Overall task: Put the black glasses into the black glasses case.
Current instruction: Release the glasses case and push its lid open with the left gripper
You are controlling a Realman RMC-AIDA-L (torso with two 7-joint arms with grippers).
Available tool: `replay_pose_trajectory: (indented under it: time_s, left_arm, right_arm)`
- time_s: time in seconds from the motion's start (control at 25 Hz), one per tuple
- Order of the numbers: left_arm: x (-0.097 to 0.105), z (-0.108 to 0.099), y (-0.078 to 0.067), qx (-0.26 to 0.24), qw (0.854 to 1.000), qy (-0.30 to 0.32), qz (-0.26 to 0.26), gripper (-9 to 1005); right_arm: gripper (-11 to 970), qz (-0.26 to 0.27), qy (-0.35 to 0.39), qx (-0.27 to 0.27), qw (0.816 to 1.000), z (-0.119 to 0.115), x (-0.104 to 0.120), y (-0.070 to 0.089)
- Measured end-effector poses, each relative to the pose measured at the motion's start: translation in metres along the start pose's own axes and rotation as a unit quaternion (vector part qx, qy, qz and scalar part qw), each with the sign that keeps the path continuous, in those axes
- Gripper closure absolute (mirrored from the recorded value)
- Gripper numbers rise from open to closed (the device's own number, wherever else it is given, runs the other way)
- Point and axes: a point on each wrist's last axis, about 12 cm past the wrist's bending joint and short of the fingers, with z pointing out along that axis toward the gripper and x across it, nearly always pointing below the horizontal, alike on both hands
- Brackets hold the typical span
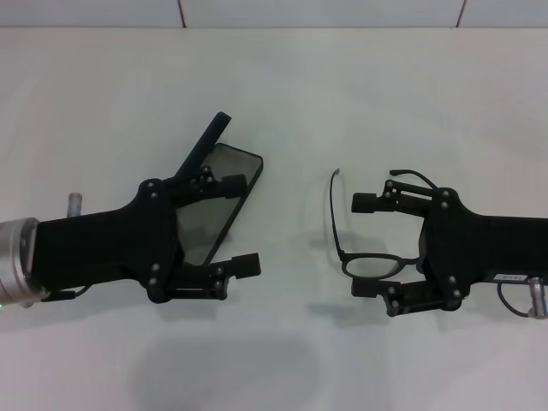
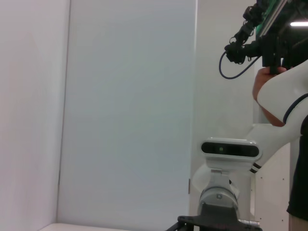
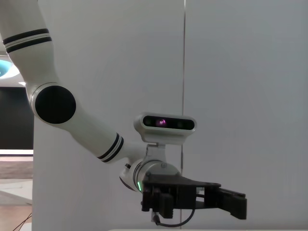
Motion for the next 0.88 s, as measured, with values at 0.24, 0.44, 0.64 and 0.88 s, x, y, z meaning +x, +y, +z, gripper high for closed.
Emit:
replay_pose_trajectory:
  time_s: [0.24,0.44,0.64,0.88]
  left_arm:
    - [-0.001,0.001,0.001,0.000,1.000,-0.002,-0.001,130]
    - [-0.002,0.004,0.001,-0.013,1.000,-0.026,-0.005,138]
    - [-0.038,-0.009,0.030,-0.043,0.997,-0.031,-0.058,145]
    - [-0.064,-0.006,0.076,-0.153,0.968,0.125,-0.152,155]
  right_arm:
    - [89,0.000,0.000,-0.001,1.000,0.001,0.000,0.000]
    - [89,-0.001,-0.001,0.000,1.000,0.001,0.000,0.000]
    - [90,0.004,0.000,0.002,1.000,-0.001,0.002,0.003]
    - [90,0.008,-0.001,0.006,1.000,-0.003,0.004,0.006]
